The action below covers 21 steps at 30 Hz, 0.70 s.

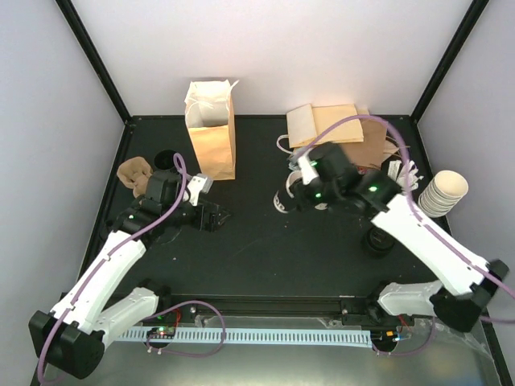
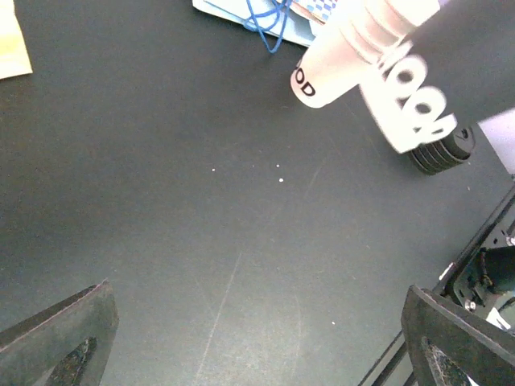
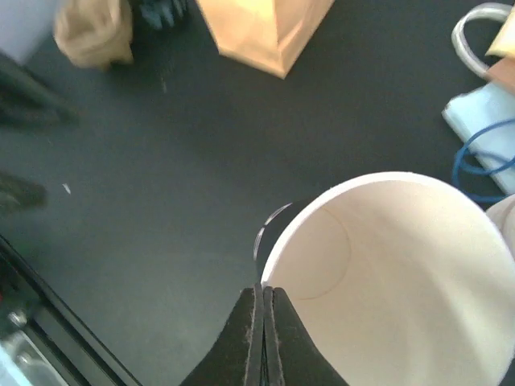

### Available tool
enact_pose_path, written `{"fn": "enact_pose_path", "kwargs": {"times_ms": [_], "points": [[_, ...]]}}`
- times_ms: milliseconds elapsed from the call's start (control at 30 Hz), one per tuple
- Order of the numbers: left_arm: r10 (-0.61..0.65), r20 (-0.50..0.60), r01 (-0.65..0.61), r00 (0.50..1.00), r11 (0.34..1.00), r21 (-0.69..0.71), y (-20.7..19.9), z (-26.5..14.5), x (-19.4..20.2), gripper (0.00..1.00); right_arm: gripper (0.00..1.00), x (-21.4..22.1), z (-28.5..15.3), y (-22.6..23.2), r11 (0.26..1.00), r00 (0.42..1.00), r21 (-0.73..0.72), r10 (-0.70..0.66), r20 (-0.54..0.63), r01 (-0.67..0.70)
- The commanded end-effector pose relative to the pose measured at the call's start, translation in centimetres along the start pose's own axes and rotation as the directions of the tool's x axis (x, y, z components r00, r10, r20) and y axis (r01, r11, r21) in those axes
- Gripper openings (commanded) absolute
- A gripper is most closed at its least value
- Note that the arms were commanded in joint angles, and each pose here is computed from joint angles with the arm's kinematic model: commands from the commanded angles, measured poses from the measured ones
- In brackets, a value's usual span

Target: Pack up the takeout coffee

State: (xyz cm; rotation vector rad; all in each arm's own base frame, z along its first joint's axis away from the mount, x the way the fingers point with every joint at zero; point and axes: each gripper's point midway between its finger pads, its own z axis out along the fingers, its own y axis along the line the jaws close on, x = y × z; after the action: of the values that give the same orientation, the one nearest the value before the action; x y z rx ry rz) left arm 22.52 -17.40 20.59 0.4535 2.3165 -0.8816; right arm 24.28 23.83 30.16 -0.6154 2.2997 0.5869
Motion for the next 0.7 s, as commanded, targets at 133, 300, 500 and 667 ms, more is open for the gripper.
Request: {"fn": "enact_pose_path", "kwargs": {"times_ms": [133, 300, 500, 667], "points": [[0.015, 0.064, -0.009, 0.998, 0.997, -0.080, 0.8, -0.9, -1.1, 0.99, 0.01, 2.6, 5.7, 1.1, 0.945, 0.966, 0.225, -0.207, -0.153, 0.238], [0.007, 0.073, 0.003, 0.997, 0.991, -0.131, 1.6, -1.3, -1.1, 0.99, 0.01, 2.2, 10.8, 3.2, 0.896, 0.911, 0.210, -0.346, -0.224, 0.391], [-0.107, 0.104, 0.133, 0.989, 0.946, -0.294, 5.1, -1.9, 0.1, 0.99, 0.01, 1.9, 15.1, 4.5, 0.853, 0.865, 0.199, -0.431, -0.256, 0.483], [-0.138, 0.117, 0.168, 0.983, 0.937, -0.307, 5.7, -2.2, 0.1, 0.99, 0.01, 1.3, 17.5, 5.7, 0.852, 0.859, 0.166, -0.456, -0.233, 0.497]]}}
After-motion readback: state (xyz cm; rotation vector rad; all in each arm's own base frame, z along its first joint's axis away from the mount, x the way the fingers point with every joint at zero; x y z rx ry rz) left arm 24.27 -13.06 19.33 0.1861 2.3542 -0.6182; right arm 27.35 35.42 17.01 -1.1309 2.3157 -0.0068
